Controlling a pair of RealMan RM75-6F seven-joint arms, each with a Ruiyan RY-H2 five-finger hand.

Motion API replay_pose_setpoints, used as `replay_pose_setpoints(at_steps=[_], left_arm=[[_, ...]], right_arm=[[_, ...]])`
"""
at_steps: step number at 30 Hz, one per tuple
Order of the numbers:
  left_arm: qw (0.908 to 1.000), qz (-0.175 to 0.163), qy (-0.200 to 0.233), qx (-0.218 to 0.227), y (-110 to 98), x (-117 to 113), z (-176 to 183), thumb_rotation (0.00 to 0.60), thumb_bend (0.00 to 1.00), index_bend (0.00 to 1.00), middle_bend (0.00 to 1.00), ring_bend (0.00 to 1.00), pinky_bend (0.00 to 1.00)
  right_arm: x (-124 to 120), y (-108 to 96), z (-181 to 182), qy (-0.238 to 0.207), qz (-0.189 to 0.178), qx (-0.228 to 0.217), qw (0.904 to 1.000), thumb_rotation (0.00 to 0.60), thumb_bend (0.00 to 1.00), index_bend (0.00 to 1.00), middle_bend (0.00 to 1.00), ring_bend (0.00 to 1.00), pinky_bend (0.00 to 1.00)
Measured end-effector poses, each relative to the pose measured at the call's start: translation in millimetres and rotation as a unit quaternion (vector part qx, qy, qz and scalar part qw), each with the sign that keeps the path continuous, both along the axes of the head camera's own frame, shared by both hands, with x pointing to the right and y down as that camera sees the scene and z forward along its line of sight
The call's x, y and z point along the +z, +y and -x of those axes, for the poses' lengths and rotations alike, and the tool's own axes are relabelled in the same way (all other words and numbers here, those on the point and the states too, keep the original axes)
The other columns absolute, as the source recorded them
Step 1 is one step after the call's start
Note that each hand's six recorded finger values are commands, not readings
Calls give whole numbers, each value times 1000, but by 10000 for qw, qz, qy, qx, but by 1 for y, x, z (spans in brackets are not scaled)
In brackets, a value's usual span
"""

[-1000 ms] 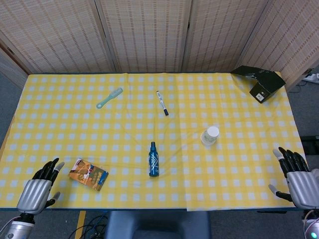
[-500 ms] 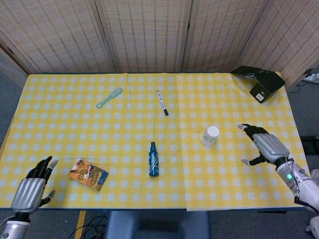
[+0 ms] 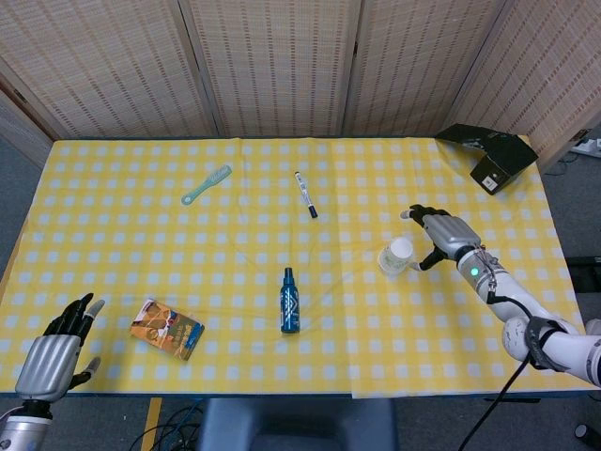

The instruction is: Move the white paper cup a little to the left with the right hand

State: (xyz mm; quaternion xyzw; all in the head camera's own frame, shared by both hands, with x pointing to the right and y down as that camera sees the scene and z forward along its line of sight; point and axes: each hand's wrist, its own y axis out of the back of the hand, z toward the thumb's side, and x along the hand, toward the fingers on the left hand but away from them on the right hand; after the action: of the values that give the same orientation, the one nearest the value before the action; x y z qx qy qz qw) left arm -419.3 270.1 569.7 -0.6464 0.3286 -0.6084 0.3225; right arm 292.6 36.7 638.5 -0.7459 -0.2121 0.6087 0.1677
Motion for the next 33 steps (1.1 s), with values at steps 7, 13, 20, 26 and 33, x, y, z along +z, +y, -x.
replay_pose_setpoints(at_steps=[7, 13, 20, 26, 33], left_arm=[[10000, -34, 30, 2, 1, -4, 0, 600, 317, 0, 0, 0, 229], [10000, -12, 49, 25, 2, -3, -1, 600, 317, 0, 0, 0, 229], [10000, 26, 44, 30, 2, -1, -1, 600, 317, 0, 0, 0, 228], [10000, 26, 30, 22, 2, -1, 0, 600, 317, 0, 0, 0, 229], [10000, 36, 35, 30, 2, -1, 0, 600, 318, 0, 0, 0, 229]], right_arm=[[16, 5, 10, 127, 123, -87, 9998, 600, 209, 171, 0, 0, 0], [22, 4, 7, 255, 94, -44, 9996, 600, 213, 185, 0, 0, 0], [29, 4, 3, 324, 111, -5, 9994, 600, 218, 200, 0, 0, 0], [33, 2, 3, 318, 117, -6, 9994, 600, 221, 204, 0, 0, 0], [38, 1, 2, 319, 126, 22, 9994, 600, 224, 213, 0, 0, 0]])
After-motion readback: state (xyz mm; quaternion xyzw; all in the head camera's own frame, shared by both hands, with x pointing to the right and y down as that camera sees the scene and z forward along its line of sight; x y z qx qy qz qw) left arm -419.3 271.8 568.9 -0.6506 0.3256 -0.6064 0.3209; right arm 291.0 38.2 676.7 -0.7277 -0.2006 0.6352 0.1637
